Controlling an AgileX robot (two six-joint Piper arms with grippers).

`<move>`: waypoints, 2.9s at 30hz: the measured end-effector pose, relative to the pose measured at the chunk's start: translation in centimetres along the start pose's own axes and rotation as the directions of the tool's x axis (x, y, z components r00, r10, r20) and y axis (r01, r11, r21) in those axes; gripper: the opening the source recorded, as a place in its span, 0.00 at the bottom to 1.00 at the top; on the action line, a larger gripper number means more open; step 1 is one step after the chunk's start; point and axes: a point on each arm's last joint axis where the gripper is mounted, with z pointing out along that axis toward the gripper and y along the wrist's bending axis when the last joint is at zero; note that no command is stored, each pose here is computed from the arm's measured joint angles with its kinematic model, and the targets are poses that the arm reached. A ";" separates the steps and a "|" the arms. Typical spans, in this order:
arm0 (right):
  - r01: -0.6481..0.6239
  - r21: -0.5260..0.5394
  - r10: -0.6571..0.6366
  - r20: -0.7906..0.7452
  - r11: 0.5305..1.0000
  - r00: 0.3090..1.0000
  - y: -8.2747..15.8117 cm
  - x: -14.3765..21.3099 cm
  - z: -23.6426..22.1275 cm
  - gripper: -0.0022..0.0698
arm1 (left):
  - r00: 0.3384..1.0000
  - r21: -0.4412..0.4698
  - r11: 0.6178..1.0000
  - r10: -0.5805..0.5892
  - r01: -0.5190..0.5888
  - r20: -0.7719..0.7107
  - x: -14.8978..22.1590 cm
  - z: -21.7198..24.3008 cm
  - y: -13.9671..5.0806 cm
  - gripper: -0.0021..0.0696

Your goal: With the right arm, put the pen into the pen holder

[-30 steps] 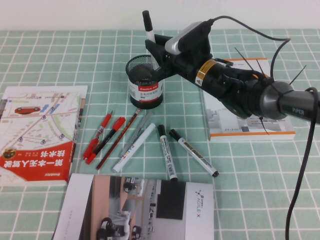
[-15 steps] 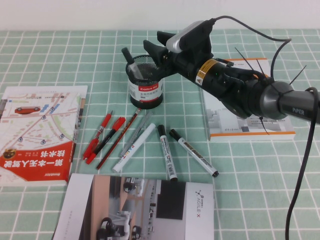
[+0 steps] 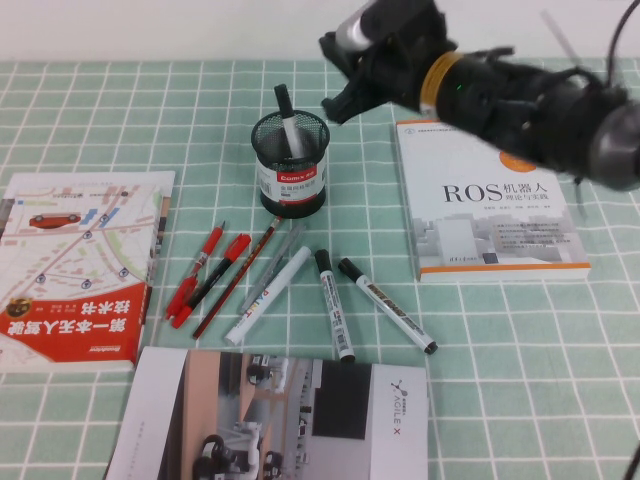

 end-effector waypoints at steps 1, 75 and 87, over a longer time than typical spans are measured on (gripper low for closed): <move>0.014 0.004 -0.014 -0.021 1.000 1.000 -0.2 -0.5 -0.4 0.01 | 1.000 0.000 1.000 0.000 0.000 0.000 0.0 0.0 0.0 0.02; -0.260 0.524 0.229 0.125 0.811 0.965 9.7 6.5 -40.7 0.00 | 1.000 0.000 1.000 0.000 0.000 0.000 0.0 0.0 0.0 0.02; -0.250 0.649 0.330 -0.001 0.718 0.944 10.8 11.3 -41.8 0.00 | 1.000 0.000 1.000 0.000 0.000 0.000 0.0 0.0 0.0 0.02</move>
